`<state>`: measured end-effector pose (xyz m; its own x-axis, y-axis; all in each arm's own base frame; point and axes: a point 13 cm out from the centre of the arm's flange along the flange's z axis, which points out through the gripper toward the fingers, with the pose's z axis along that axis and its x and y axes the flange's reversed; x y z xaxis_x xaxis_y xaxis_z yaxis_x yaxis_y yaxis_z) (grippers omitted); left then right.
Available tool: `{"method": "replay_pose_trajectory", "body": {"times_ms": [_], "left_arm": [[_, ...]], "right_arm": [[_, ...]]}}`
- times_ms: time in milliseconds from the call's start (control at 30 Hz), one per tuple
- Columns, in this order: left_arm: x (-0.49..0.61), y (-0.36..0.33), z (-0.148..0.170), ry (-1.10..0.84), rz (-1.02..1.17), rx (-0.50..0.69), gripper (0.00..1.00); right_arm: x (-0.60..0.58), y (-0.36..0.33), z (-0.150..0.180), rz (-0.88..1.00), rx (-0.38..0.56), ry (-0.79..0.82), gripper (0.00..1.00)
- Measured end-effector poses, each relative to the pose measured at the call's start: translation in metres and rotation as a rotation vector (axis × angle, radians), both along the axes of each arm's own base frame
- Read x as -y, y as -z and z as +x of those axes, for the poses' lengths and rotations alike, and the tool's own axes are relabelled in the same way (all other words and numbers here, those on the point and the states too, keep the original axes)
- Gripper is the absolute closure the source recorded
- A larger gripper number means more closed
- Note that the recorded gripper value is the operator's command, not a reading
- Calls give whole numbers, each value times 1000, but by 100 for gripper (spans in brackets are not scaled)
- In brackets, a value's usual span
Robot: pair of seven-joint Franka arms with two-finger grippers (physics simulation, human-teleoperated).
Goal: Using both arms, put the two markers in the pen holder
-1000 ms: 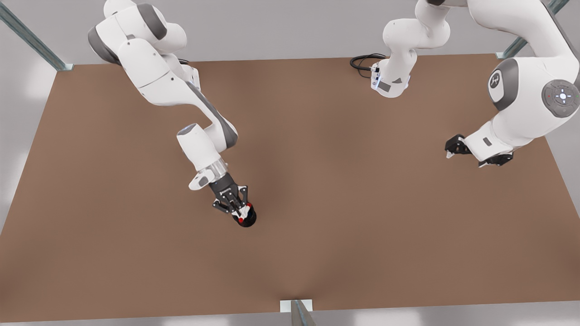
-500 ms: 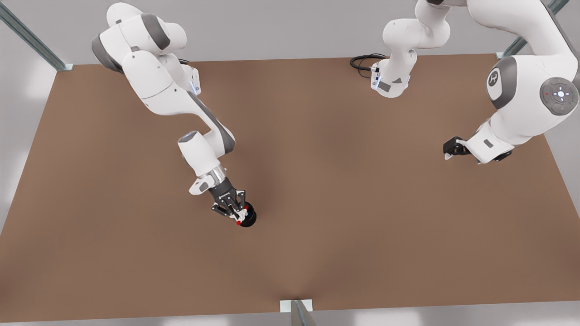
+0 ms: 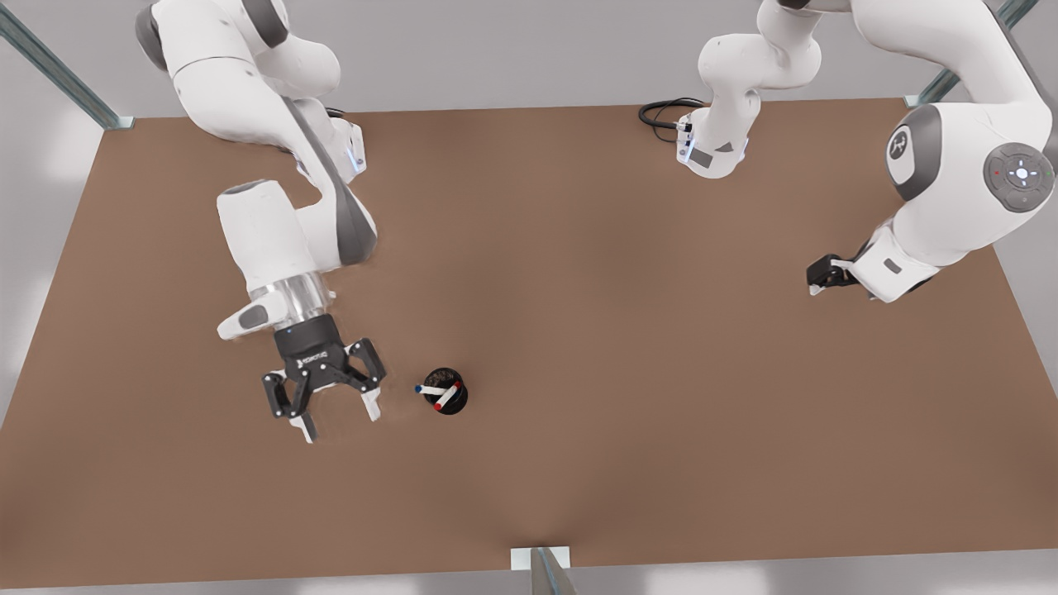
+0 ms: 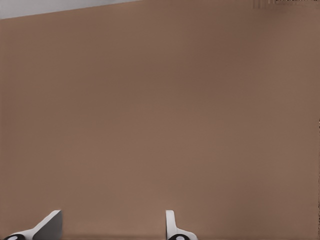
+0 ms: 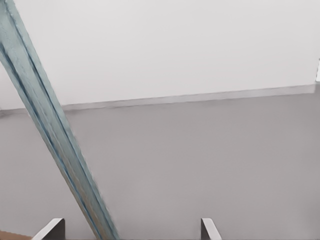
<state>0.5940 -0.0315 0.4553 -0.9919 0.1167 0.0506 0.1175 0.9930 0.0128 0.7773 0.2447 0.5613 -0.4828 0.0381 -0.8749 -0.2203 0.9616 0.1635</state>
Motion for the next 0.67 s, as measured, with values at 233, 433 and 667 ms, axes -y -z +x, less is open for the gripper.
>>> {"method": "replay_pose_trajectory", "body": {"times_ms": [233,433,667], "left_arm": [[5,5,3,-16,-6,-8,0],[2,18,10,-30,0,-23,0],[5,38,17,-32,4,-52,0]], "right_arm": [[206,65,-40,-147,-672,244,0],[202,105,-96,-237,-917,191,0],[194,116,-114,-277,-989,137,0]]}}
